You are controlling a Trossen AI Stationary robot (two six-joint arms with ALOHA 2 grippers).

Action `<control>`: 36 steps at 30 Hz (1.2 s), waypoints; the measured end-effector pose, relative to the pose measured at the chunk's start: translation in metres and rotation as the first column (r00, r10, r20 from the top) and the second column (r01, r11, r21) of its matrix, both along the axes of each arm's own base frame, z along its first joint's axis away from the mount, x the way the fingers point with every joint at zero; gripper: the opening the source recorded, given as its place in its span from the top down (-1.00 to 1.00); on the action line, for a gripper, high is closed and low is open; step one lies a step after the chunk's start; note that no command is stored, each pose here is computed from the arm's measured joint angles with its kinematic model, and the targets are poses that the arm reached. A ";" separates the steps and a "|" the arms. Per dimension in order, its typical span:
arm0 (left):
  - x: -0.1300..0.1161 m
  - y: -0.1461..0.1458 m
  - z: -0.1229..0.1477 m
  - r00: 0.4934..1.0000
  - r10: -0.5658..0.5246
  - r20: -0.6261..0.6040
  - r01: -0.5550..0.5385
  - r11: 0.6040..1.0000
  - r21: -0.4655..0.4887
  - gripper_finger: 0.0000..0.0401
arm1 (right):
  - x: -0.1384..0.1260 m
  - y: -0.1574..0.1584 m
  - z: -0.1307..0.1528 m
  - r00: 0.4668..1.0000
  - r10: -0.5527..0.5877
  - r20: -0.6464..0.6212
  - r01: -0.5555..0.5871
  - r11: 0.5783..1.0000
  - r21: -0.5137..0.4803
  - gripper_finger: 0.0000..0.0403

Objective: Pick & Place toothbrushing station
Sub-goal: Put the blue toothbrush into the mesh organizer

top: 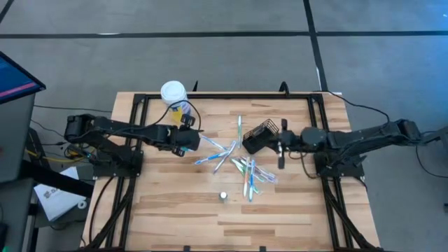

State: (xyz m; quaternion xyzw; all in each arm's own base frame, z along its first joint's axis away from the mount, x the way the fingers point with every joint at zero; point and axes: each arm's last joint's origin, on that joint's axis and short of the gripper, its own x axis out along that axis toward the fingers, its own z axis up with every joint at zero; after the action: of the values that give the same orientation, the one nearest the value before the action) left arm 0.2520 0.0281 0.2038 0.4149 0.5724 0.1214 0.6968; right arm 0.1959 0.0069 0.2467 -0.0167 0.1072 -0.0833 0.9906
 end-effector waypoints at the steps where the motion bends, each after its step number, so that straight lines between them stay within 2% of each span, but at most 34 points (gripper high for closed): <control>1: 0.000 -0.003 0.000 1.000 -0.004 0.000 0.004 1.000 0.023 0.96 | 0.004 -0.003 0.002 1.000 -0.003 0.000 0.003 1.000 0.003 1.00; 6: 0.001 -0.024 0.003 0.995 -0.086 -0.057 0.094 0.982 0.163 0.96 | 0.018 -0.015 0.004 0.998 0.066 0.014 -0.066 0.996 0.058 1.00; 10: 0.001 -0.042 0.006 0.981 -0.158 -0.115 0.186 0.939 0.289 0.96 | 0.029 -0.024 0.001 0.993 0.112 0.037 -0.116 0.986 0.120 1.00; 15: 0.006 -0.064 0.014 0.956 -0.239 -0.167 0.289 0.849 0.441 0.96 | 0.044 -0.031 -0.009 0.985 0.162 0.068 -0.171 0.969 0.179 1.00; 19: 0.011 -0.080 0.022 0.930 -0.303 -0.209 0.368 0.770 0.521 0.96 | 0.056 -0.036 -0.017 0.969 0.223 0.104 -0.241 0.946 0.218 1.00; 23: 0.015 -0.093 0.030 0.905 -0.361 -0.224 0.422 0.708 0.566 0.96 | 0.064 -0.038 -0.021 0.948 0.280 0.153 -0.309 0.927 0.215 1.00; 26: 0.017 -0.101 0.034 0.894 -0.394 -0.214 0.441 0.681 0.585 0.96 | 0.073 -0.039 -0.022 0.936 0.313 0.162 -0.343 0.915 0.214 1.00; 31: 0.016 -0.109 0.037 0.887 -0.423 -0.185 0.444 0.673 0.592 0.95 | 0.096 -0.035 -0.020 0.898 0.411 0.161 -0.438 0.870 0.224 0.98; 36: 0.015 -0.114 0.037 0.881 -0.437 -0.181 0.453 0.666 0.593 0.94 | 0.119 -0.037 -0.020 0.883 0.454 0.124 -0.470 0.844 0.257 0.77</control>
State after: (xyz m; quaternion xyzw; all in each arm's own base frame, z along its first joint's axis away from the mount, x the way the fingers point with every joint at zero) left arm 0.2671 -0.0858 0.2411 0.7480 0.3895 0.1237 0.5230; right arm 0.3150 -0.0304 0.2266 0.1004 0.0815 0.1730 0.9764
